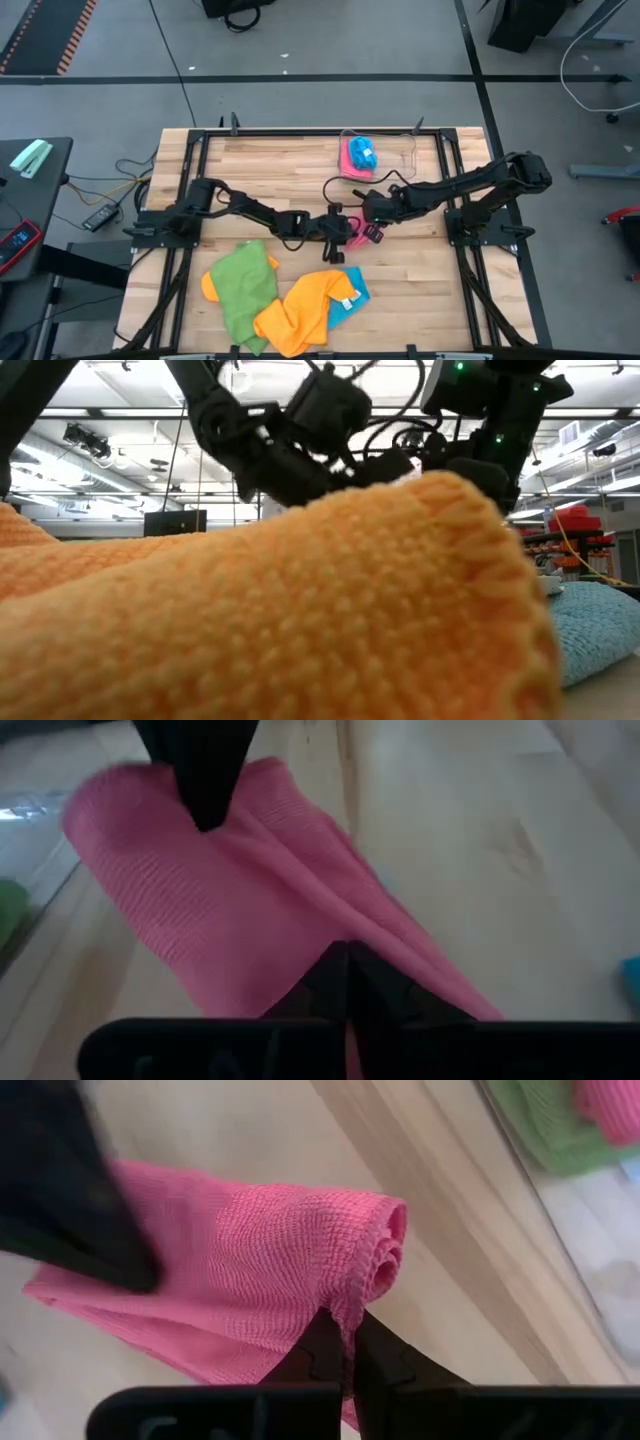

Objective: Fold microfiber towels
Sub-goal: Fold the pink towel

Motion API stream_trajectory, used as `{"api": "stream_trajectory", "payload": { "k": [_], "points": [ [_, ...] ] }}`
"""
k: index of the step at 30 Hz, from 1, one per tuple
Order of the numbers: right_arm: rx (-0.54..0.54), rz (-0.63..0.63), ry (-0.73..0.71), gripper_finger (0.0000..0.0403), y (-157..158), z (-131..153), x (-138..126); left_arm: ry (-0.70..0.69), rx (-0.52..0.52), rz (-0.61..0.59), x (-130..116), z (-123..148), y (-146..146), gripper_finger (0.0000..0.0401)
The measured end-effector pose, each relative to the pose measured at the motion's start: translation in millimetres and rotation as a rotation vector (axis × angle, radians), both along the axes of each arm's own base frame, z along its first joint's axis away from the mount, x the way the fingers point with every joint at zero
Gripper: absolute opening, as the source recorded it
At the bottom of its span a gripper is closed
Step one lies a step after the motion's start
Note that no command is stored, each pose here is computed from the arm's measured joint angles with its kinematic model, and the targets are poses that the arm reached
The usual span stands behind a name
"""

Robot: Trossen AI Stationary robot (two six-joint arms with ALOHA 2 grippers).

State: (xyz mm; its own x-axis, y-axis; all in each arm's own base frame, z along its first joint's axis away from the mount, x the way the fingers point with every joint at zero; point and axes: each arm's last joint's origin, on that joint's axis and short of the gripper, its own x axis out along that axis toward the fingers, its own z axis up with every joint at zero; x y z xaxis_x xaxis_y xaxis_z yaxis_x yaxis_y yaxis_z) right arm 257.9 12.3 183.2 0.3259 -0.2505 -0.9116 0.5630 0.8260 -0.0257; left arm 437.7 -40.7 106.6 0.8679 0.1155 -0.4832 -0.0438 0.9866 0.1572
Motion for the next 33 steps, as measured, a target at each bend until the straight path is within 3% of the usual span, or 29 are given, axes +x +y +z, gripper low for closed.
{"api": "stream_trajectory", "payload": {
  "k": [6,16,27,33],
  "points": [
    [-0.015,-0.002,-0.042,0.0007,7,1,2,-0.003,-0.005,0.027,4,-20,11,0.0019],
    [0.033,0.066,-0.094,0.0007,23,-13,18,0.013,0.001,0.035,4,-22,14,0.0018],
    [0.014,0.066,-0.083,0.0007,26,-17,19,0.106,0.042,-0.016,-10,19,2,0.0011],
    [0.011,0.066,-0.068,0.0007,26,-18,18,0.237,0.045,-0.032,-24,29,-4,0.0027]
  ]
}}
